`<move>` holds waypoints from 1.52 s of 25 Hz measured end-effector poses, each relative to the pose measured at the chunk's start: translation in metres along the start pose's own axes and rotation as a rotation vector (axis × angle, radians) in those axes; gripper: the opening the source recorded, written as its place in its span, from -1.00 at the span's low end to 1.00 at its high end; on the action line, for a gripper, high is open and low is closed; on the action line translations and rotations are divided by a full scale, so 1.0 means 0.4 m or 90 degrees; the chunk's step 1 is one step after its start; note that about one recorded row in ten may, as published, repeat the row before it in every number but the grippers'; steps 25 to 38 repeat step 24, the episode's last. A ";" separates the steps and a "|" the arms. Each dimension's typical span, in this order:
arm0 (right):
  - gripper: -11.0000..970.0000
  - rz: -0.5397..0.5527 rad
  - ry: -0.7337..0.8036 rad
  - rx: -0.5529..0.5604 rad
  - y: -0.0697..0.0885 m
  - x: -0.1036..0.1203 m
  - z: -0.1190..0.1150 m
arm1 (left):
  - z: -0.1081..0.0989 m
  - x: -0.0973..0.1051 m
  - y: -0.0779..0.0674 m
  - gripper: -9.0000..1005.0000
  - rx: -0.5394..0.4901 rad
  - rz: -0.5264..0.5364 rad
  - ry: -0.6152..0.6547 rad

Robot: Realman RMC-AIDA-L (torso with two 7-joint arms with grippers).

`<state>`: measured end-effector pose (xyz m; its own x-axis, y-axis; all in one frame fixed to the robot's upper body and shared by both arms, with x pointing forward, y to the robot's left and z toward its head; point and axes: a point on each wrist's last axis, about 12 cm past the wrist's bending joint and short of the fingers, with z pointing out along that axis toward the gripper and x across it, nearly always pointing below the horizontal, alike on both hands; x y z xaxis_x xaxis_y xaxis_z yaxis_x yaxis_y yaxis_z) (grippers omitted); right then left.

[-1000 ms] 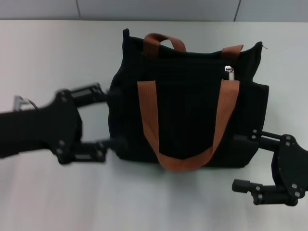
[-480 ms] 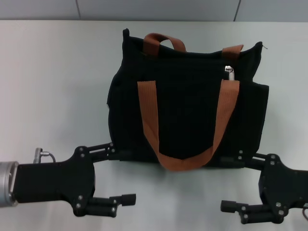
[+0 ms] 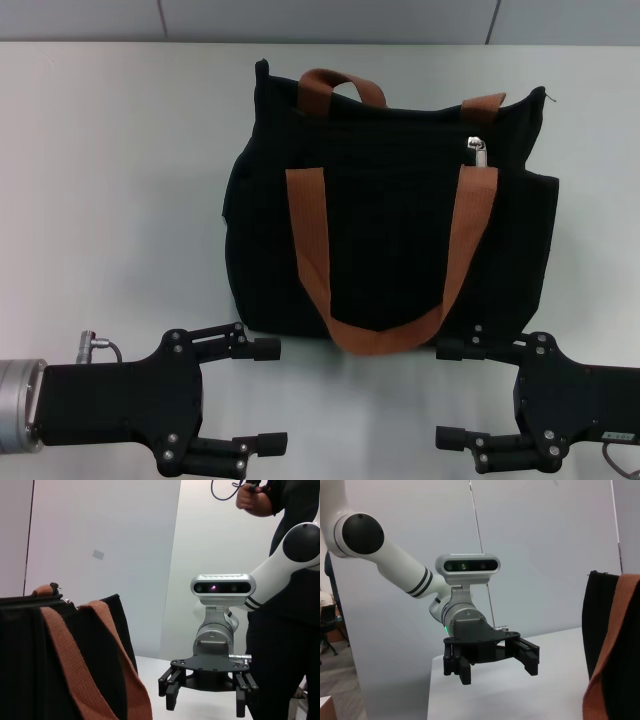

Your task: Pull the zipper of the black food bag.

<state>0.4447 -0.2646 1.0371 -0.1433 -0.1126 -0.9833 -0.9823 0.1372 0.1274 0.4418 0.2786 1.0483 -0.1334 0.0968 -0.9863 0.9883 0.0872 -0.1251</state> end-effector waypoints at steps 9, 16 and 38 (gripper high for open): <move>0.69 -0.001 0.002 -0.001 -0.001 0.000 0.001 | 0.000 0.001 0.000 0.66 -0.001 -0.001 0.000; 0.69 -0.003 0.002 -0.001 -0.002 -0.001 0.001 | 0.000 0.001 -0.001 0.66 -0.001 -0.001 0.000; 0.69 -0.004 0.003 0.000 -0.002 -0.001 0.000 | 0.001 0.000 0.001 0.66 0.000 0.000 0.000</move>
